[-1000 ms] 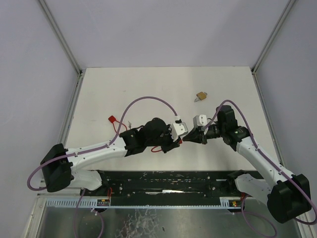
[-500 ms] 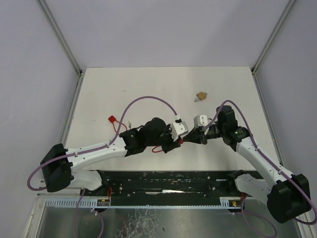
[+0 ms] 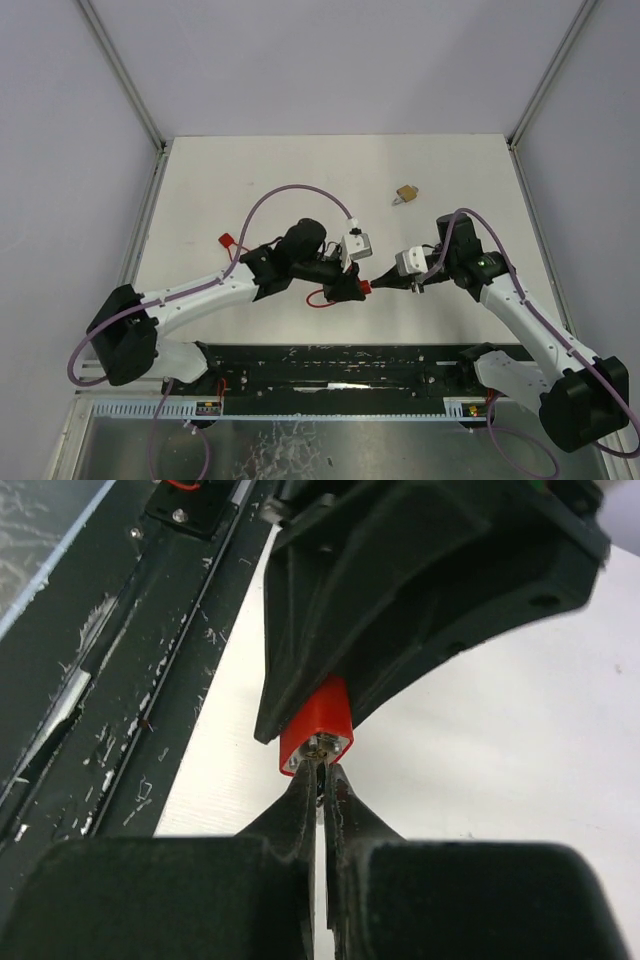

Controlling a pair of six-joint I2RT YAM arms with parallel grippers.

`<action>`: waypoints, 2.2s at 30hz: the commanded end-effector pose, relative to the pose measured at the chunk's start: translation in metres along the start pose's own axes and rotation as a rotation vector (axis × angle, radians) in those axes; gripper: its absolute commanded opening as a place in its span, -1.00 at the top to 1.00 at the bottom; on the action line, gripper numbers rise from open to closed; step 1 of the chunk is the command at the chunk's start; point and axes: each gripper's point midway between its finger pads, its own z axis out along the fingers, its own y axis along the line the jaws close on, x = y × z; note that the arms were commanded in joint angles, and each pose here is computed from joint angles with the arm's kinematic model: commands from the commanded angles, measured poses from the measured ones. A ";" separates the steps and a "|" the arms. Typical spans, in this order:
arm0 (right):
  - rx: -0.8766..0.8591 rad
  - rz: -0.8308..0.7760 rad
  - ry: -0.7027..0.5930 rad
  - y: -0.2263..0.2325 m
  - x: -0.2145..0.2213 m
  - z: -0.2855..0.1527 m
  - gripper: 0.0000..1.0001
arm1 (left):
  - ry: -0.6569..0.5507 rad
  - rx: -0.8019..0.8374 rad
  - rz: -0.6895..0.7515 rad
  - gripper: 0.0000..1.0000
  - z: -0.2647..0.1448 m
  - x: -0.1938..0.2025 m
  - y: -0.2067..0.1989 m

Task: Lock with the key
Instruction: Lock the lock.

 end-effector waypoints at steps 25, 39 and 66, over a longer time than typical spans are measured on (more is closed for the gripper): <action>0.035 0.164 -0.013 -0.007 0.007 -0.006 1.00 | -0.031 0.259 0.151 1.00 -0.008 0.000 -0.041; 0.038 0.426 0.005 -0.021 0.020 0.000 1.00 | 0.134 -0.365 0.565 1.00 0.000 0.015 0.025; 0.026 0.123 -0.002 -0.006 0.005 -0.008 1.00 | 0.177 -0.326 0.503 1.00 -0.002 0.030 0.016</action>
